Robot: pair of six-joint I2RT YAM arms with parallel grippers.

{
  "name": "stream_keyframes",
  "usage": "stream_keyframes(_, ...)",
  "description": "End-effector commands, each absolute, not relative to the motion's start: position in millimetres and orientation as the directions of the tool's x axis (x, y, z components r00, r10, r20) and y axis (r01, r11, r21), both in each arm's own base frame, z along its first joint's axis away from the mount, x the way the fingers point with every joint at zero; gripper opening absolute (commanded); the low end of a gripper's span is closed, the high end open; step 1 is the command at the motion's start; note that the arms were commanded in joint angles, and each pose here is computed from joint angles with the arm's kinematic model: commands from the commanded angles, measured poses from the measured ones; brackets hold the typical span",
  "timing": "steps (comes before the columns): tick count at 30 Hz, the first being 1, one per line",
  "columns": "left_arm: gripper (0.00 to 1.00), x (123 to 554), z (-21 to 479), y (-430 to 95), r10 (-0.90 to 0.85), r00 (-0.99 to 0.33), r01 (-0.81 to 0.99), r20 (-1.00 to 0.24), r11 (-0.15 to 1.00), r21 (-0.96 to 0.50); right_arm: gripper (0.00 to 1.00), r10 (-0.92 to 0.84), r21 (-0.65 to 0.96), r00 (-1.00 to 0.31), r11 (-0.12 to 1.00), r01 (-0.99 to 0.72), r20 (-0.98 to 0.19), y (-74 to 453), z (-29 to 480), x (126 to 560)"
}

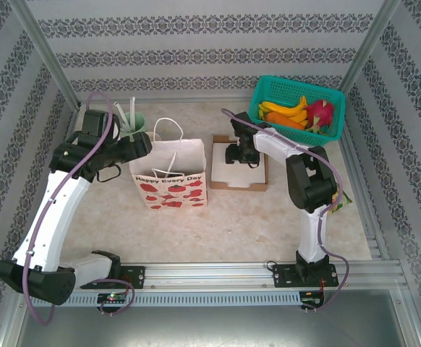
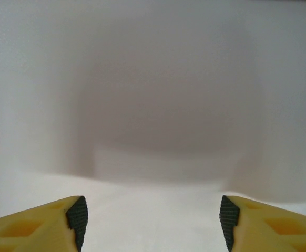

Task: Pack the takeout coffee

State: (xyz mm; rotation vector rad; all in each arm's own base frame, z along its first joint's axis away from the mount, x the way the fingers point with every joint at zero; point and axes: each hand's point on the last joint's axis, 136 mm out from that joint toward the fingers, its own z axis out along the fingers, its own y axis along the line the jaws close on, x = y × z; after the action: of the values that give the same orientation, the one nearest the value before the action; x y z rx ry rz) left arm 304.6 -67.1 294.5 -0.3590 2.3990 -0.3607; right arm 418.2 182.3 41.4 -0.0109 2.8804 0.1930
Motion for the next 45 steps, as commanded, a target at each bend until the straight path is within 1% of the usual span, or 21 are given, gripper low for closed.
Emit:
stream_keyframes(1,1.00,312.0,303.0,-61.0,-0.339,-0.698,-0.150,-0.630,0.931,-0.334,0.69,0.022,0.086,-0.984,0.996,0.007,-0.177,182.4,16.7,408.0)
stream_keyframes(2,1.00,312.8,302.7,-60.9,-0.336,-0.698,-0.148,-0.632,0.932,-0.332,0.65,0.025,0.075,-0.985,0.997,0.013,-0.170,181.1,12.5,408.5)
stream_keyframes(4,1.00,313.4,302.5,-60.9,-0.333,-0.699,-0.145,-0.633,0.933,-0.330,0.52,0.024,0.061,-0.984,0.998,0.013,-0.175,179.7,13.0,410.3)
stream_keyframes(7,1.00,313.4,302.3,-60.4,-0.327,-0.699,-0.144,-0.635,0.935,-0.324,0.30,0.012,0.045,-0.971,0.999,0.001,-0.239,177.2,32.3,416.3)
stream_keyframes(9,1.00,314.0,301.6,-59.5,-0.326,-0.699,-0.144,-0.637,0.936,-0.320,0.21,0.001,0.034,-0.963,0.999,-0.009,-0.270,174.5,44.9,418.7)
stream_keyframes(13,1.00,316.0,300.7,-60.5,-0.319,-0.701,-0.138,-0.638,0.938,-0.318,0.09,-0.023,0.030,-0.954,0.999,-0.033,-0.300,173.0,62.3,418.4)
stream_keyframes(19,1.00,318.0,299.4,-61.5,-0.313,-0.707,-0.134,-0.635,0.940,-0.314,0.04,-0.025,0.039,-0.952,0.998,-0.039,-0.304,173.5,67.4,415.3)
stream_keyframes(21,1.00,318.2,299.6,-61.6,-0.310,-0.708,-0.132,-0.634,0.941,-0.312,0.00,-0.027,0.040,-0.951,0.998,-0.042,-0.307,173.3,69.0,414.6)
stream_keyframes(23,1.00,318.3,299.9,-61.9,-0.305,-0.710,-0.128,-0.634,0.942,-0.310,0.00,-0.028,0.042,-0.949,0.998,-0.044,-0.315,173.4,72.1,413.7)
stream_keyframes(26,1.00,318.7,303.7,-62.3,-0.289,-0.705,-0.110,-0.647,0.947,-0.303,0.00,-0.025,0.037,-0.932,0.998,-0.041,-0.360,169.5,90.2,414.8)
stream_keyframes(30,1.00,319.6,316.8,-63.6,-0.257,-0.673,-0.060,-0.693,0.954,-0.295,0.00,-0.018,0.062,-0.881,0.997,-0.054,-0.473,165.5,130.0,417.2)
stream_keyframes(31,1.00,320.1,319.2,-64.3,-0.247,-0.666,-0.046,-0.704,0.955,-0.292,0.00,-0.019,0.080,-0.875,0.995,-0.066,-0.484,166.3,135.3,417.6)
stream_keyframes(33,1.00,321.8,324.0,-67.1,-0.232,-0.654,-0.017,-0.720,0.956,-0.292,0.00,-0.019,0.096,-0.883,0.993,-0.072,-0.470,165.4,138.5,416.2)
stream_keyframes(35,1.00,322.2,329.4,-75.0,-0.206,-0.645,0.040,-0.736,0.953,-0.302,0.00,-0.016,0.098,-0.878,0.993,-0.071,-0.478,165.2,140.1,415.7)
stream_keyframes(38,1.00,320.2,339.3,-86.8,-0.165,-0.619,0.136,-0.768,0.940,-0.312,0.00,0.010,0.143,-0.847,0.987,-0.077,-0.531,169.2,155.8,417.4)
stream_keyframes(42,1.00,316.6,350.5,-95.4,-0.109,-0.565,0.236,-0.818,0.929,-0.286,0.00,0.029,0.204,-0.769,0.970,-0.132,-0.639,176.5,191.5,419.7)
stream_keyframes(45,1.00,310.3,363.1,-109.9,-0.047,-0.521,0.357,-0.852,0.895,-0.268,0.00,0.021,0.235,-0.701,0.949,-0.211,-0.712,182.6,226.4,416.1)
